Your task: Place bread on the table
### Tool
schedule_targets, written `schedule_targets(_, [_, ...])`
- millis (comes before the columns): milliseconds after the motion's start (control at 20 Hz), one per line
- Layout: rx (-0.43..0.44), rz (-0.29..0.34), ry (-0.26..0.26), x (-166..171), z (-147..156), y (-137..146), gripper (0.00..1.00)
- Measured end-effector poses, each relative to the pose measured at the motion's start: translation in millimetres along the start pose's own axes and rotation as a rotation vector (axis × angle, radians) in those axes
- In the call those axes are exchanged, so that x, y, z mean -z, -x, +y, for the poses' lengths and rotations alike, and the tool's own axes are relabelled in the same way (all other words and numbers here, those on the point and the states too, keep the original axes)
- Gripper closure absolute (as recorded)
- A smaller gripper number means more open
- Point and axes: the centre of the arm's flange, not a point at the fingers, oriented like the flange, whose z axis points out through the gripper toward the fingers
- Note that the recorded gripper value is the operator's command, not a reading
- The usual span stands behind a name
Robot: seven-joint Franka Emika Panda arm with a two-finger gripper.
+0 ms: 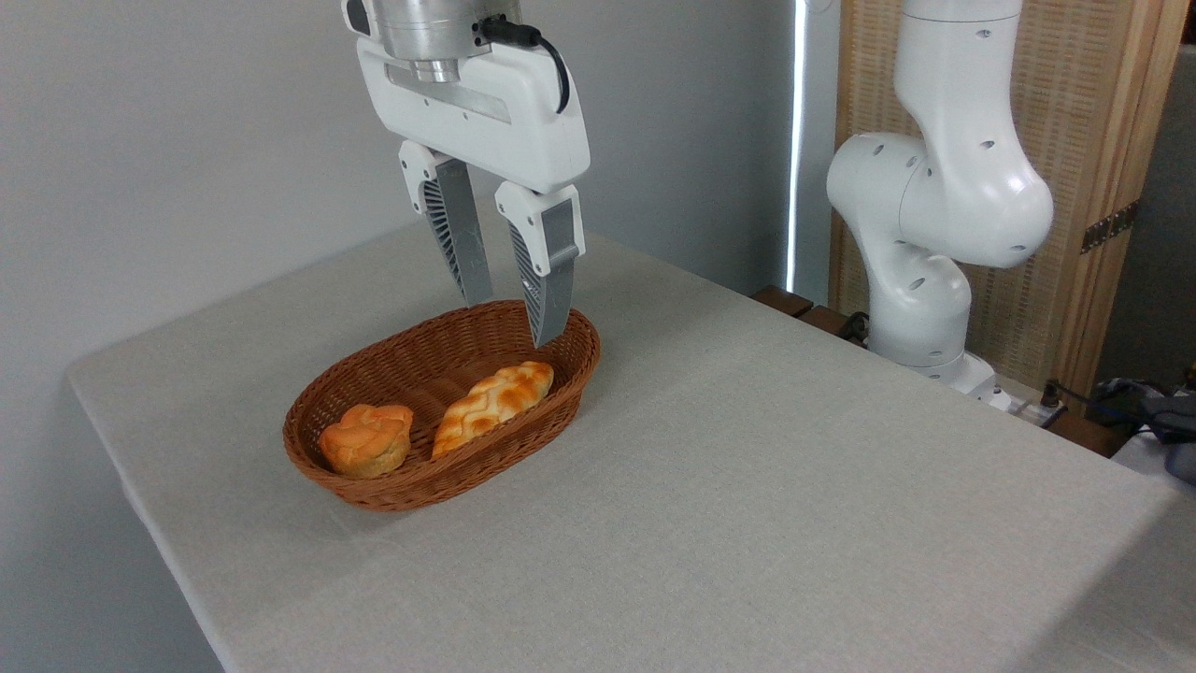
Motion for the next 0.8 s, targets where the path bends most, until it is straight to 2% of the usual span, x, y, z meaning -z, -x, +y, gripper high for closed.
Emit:
schedule_targets(300, [-0.013,-0.026,0.022,-16.6,4.4,-5.1,0.00])
schedule_targets(800, [-0.018,-0.024,0.020,-15.1,7.1,-5.6,0.00])
